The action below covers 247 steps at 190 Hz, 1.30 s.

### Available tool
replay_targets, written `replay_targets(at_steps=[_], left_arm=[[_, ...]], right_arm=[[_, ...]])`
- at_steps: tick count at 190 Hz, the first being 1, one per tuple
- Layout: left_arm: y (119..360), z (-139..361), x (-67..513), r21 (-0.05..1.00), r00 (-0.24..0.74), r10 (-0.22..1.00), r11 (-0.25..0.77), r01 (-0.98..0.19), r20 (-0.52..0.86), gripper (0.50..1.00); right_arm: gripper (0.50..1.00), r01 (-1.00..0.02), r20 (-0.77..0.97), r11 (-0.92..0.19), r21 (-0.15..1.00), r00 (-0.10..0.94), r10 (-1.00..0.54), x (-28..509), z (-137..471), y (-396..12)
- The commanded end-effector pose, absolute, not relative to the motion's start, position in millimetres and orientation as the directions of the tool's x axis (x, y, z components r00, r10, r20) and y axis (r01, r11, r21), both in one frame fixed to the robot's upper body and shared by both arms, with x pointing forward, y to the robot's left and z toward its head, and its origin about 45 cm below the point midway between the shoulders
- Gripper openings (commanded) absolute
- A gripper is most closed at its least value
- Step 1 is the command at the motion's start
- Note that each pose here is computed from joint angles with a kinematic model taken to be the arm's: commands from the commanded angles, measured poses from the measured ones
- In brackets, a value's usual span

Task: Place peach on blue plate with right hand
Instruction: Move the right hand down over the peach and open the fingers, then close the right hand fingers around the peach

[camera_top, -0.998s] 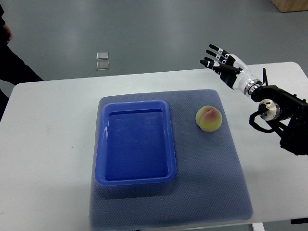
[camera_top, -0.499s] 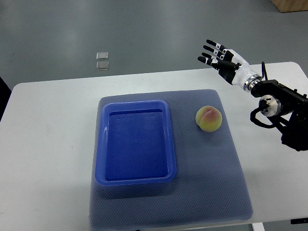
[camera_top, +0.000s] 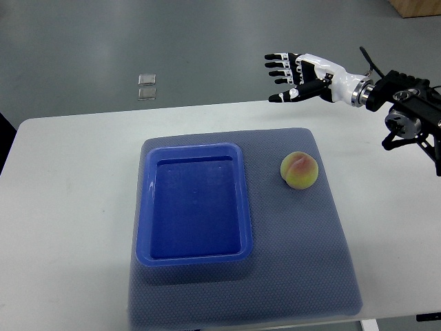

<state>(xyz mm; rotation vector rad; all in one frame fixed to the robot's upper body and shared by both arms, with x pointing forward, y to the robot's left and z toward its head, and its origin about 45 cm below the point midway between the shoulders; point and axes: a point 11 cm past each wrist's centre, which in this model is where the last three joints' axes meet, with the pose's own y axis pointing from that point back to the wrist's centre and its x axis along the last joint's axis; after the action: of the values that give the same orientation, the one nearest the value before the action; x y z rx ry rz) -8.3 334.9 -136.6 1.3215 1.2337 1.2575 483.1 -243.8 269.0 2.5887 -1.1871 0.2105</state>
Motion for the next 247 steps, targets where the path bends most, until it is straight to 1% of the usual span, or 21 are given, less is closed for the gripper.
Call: replay_targets(at_steps=[1, 8, 18, 19, 22, 31, 32, 42, 46, 56, 57, 59, 74, 84, 87, 136, 137, 148, 180, 198, 247], left_arm=[[334.9, -136.6, -8.7, 0.993, -0.016, 0.996, -0.091, 0.075, 0.093, 1.000], [334.9, -136.6, -8.7, 0.993, -0.016, 0.996, -0.091, 0.075, 0.093, 1.000], [334.9, -136.6, -8.7, 0.993, -0.016, 0.996, -0.091, 0.075, 0.093, 1.000], [334.9, -136.6, -7.8, 0.993, -0.016, 0.996, -0.091, 0.073, 0.093, 1.000], [334.9, -136.6, -8.7, 0.993, -0.016, 0.996, -0.091, 0.075, 0.093, 1.000], [334.9, -136.6, -8.7, 0.993, -0.016, 0.996, -0.091, 0.075, 0.093, 1.000], [334.9, -136.6, -7.8, 0.993, -0.016, 0.996, -0.091, 0.073, 0.093, 1.000], [334.9, -136.6, -7.8, 0.993, -0.016, 0.996, -0.091, 0.073, 0.093, 1.000], [334.9, -136.6, -8.7, 0.993, -0.016, 0.996, -0.091, 0.075, 0.093, 1.000], [334.9, -136.6, -8.7, 0.993, -0.016, 0.996, -0.091, 0.075, 0.093, 1.000], [334.9, -136.6, -7.8, 0.993, -0.016, 0.996, -0.091, 0.073, 0.093, 1.000], [334.9, -136.6, -8.7, 0.993, -0.016, 0.996, -0.091, 0.075, 0.093, 1.000], [334.9, -136.6, -7.8, 0.993, -0.016, 0.996, -0.091, 0.073, 0.093, 1.000], [334.9, -136.6, -7.8, 0.993, -0.016, 0.996, -0.091, 0.073, 0.093, 1.000], [334.3, -136.7, -7.8, 0.993, -0.016, 0.996, -0.090, 0.073, 0.091, 1.000], [334.3, -136.6, -6.9, 0.993, -0.016, 0.996, -0.090, 0.072, 0.091, 1.000], [334.3, -136.6, -6.9, 0.993, -0.016, 0.996, -0.090, 0.072, 0.091, 1.000], [334.3, -136.6, -6.9, 0.993, -0.016, 0.996, -0.090, 0.072, 0.091, 1.000], [334.5, -136.6, -6.9, 0.993, -0.016, 0.996, -0.091, 0.072, 0.093, 1.000], [334.3, -136.6, -6.0, 0.993, -0.015, 0.996, -0.090, 0.070, 0.091, 1.000], [334.3, -136.6, -6.0, 0.993, -0.015, 0.996, -0.090, 0.070, 0.091, 1.000]], right_arm=[[0.926, -0.688, 0.410, -0.677, 0.259, 0.714, -0.568, 476.9, 291.2, -231.2], [0.926, -0.661, 0.464, -0.692, 0.292, 0.730, -0.501, 473.7, 295.4, -225.5], [0.926, -0.660, 0.464, -0.692, 0.292, 0.730, -0.501, 473.7, 295.4, -225.4], [0.926, -0.626, 0.530, -0.697, 0.349, 0.745, -0.405, 468.6, 294.6, -222.1], [0.926, -0.618, 0.544, -0.697, 0.363, 0.748, -0.380, 467.1, 293.8, -221.8], [0.926, -0.618, 0.544, -0.697, 0.363, 0.748, -0.380, 467.1, 293.8, -221.8], [0.926, -0.580, 0.592, -0.698, 0.420, 0.758, -0.274, 460.3, 288.5, -217.0], [0.926, -0.540, 0.627, -0.686, 0.488, 0.763, -0.155, 452.2, 278.1, -213.1], [0.926, -0.527, 0.636, -0.678, 0.513, 0.763, -0.112, 449.1, 273.3, -212.6], [0.926, -0.527, 0.636, -0.678, 0.513, 0.763, -0.112, 449.1, 273.3, -212.6], [0.926, -0.495, 0.648, -0.660, 0.565, 0.762, -0.016, 441.5, 261.9, -210.4], [0.926, -0.489, 0.651, -0.655, 0.576, 0.759, 0.005, 440.0, 259.6, -210.1], [0.926, -0.456, 0.650, -0.623, 0.636, 0.752, 0.113, 431.5, 243.9, -210.5], [0.926, -0.456, 0.650, -0.623, 0.636, 0.752, 0.113, 431.5, 243.9, -210.5], [0.926, -0.433, 0.635, -0.598, 0.674, 0.754, 0.168, 425.9, 231.7, -212.8], [0.926, -0.406, 0.615, -0.568, 0.716, 0.751, 0.239, 419.7, 218.7, -214.4], [0.926, -0.400, 0.611, -0.549, 0.734, 0.741, 0.277, 418.0, 214.1, -216.7], [0.926, -0.393, 0.601, -0.529, 0.753, 0.737, 0.309, 415.8, 207.6, -219.8], [0.926, -0.397, 0.603, -0.521, 0.755, 0.733, 0.315, 414.3, 202.0, -222.2], [0.926, -0.433, 0.618, -0.493, 0.755, 0.720, 0.316, 419.5, 198.4, -231.7], [0.924, -0.444, 0.627, -0.481, 0.756, 0.703, 0.336, 424.4, 196.0, -226.0]])
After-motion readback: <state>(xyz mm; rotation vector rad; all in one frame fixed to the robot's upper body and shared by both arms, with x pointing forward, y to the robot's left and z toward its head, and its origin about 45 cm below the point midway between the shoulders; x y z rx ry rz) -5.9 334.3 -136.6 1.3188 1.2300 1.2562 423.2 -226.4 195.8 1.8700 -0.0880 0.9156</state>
